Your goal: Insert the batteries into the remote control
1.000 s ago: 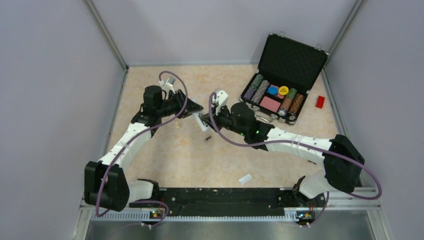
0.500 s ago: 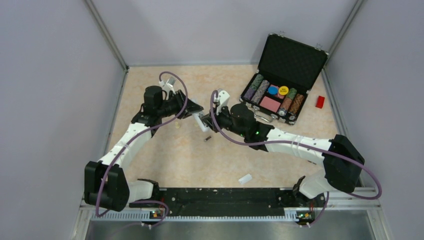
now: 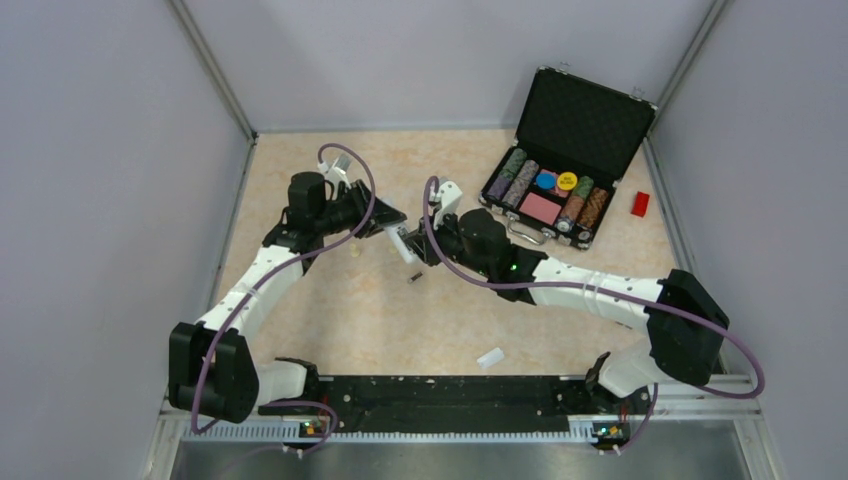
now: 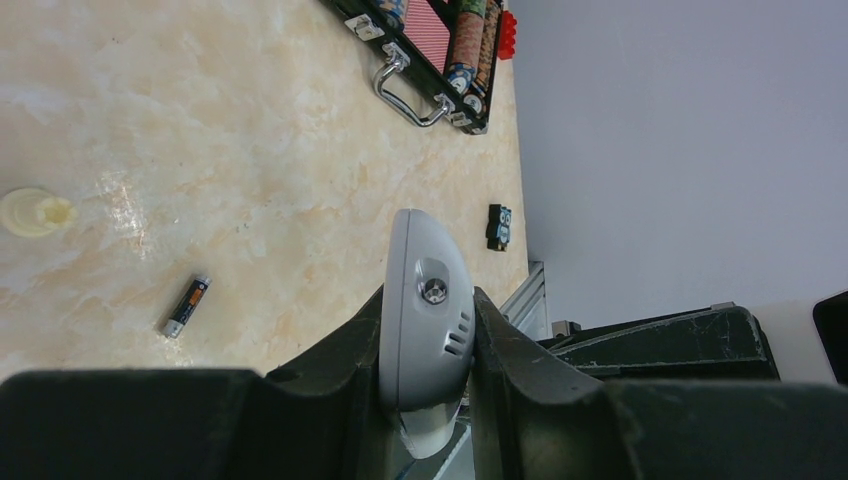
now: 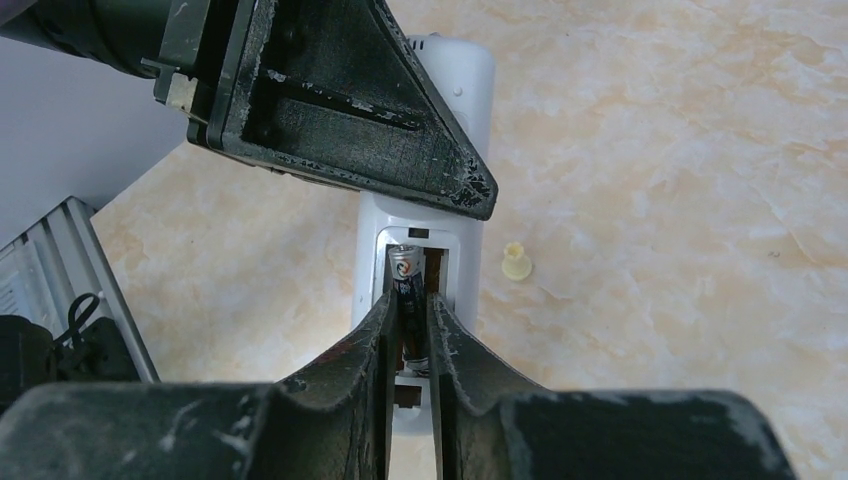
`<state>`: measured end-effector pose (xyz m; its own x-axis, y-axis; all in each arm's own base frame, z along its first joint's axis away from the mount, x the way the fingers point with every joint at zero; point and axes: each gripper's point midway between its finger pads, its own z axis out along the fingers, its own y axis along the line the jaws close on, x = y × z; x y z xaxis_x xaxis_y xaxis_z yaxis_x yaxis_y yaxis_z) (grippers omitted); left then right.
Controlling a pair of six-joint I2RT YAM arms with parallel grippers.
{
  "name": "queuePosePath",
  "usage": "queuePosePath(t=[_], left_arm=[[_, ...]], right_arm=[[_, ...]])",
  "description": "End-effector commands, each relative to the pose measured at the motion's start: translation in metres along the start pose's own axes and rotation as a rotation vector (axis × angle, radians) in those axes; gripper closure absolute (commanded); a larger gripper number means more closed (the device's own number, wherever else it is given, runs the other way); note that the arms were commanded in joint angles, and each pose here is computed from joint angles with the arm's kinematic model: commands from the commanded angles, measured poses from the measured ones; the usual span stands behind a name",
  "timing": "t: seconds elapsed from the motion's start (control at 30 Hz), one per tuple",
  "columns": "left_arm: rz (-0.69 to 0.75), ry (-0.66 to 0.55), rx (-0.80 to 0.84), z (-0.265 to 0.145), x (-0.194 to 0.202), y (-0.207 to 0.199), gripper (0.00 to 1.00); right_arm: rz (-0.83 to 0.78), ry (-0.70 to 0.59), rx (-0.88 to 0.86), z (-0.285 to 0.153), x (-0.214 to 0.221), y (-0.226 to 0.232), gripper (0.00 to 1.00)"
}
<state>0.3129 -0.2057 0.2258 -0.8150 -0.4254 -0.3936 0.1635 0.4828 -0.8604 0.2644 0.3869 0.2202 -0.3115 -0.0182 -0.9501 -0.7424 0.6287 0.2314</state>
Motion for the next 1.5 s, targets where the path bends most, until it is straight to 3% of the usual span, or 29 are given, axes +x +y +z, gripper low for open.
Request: queuePosePath(t=[0.0, 0.37, 0.97, 1.13, 1.3, 1.4, 1.47], left_arm=[[0.064, -0.021, 0.074, -0.010, -0.006, -0.027, 1.00], [0.057, -0.013, 0.067, -0.010, -0.003, -0.025, 1.00], [0.069, -0.016, 0.065, -0.010, -0.004, -0.024, 1.00], [0.076, -0.032, 0.079, -0.011, -0.007, -0.029, 1.00], [0.081, -0.062, 0.113, -0.013, -0.014, -0.040, 1.00], [0.090, -0.090, 0.142, -0.015, -0.019, -0.048, 1.00], [0.107, -0.111, 0.156, -0.016, -0.023, -0.053, 1.00]], right_arm=[[0.012, 0.000, 0.082, -0.008, -0.002, -0.013, 0.82], [0.058, -0.011, 0.130, -0.009, -0.003, -0.019, 0.80], [0.075, -0.083, 0.000, -0.026, -0.029, 0.006, 0.68], [0.167, -0.110, 0.060, -0.040, -0.052, 0.002, 0.48], [0.318, -0.063, 0.171, -0.045, -0.062, -0.010, 0.40], [0.550, -0.058, 0.213, -0.049, -0.065, -0.016, 0.17], [0.712, -0.053, 0.209, -0.051, -0.066, -0.019, 0.08]])
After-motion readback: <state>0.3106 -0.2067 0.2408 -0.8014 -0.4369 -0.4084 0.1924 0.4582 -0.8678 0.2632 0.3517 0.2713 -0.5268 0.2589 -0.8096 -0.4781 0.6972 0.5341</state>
